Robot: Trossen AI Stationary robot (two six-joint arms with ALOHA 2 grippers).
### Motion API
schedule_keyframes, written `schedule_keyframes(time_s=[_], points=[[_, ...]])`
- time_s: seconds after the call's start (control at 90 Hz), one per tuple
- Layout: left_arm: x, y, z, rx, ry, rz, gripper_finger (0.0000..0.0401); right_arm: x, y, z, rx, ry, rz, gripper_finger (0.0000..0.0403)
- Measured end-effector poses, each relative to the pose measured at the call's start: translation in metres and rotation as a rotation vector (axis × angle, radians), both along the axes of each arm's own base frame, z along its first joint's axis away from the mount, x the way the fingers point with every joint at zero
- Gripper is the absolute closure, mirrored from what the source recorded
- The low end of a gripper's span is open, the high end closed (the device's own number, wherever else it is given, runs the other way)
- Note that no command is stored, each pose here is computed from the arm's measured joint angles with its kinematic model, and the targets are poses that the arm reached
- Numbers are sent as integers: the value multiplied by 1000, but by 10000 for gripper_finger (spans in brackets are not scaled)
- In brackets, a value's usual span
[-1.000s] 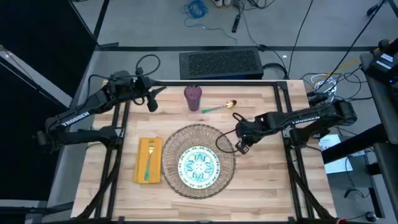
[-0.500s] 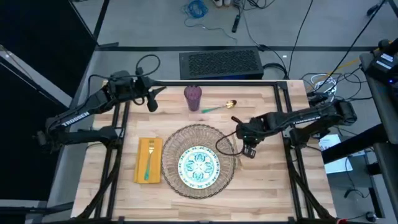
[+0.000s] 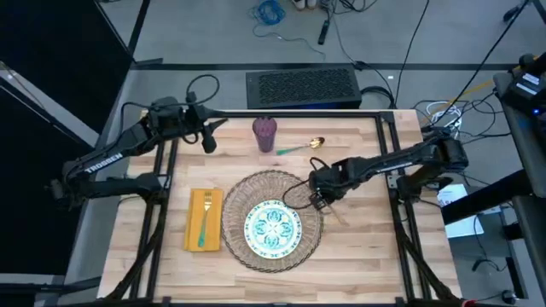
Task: Set table place
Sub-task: Move the gold table knife to the right of the brown tablemat
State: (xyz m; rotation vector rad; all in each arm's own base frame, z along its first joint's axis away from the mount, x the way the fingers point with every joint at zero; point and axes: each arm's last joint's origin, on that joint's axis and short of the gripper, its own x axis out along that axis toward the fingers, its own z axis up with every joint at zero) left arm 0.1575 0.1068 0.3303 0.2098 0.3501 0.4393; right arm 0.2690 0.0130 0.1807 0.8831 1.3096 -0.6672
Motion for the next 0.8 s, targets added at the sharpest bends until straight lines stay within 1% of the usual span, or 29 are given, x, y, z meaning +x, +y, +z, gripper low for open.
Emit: schedule_keyframes(time_s=[0.078,0.2,0.322,0.522,0.8], points=[[0,0,0,-3,3,0,313,4,4,-8,2,11,22,313],[0,0,-1,-6,8,-2,313,4,8,-18,14,72,54,281],[0,0,-1,-5,8,-2,313,6,9,-25,10,98,73,265],[0,0,-1,-5,9,-6,313,7,9,-31,-5,115,82,270],[0,0,-1,-5,8,-6,313,7,8,-30,-38,114,30,295]])
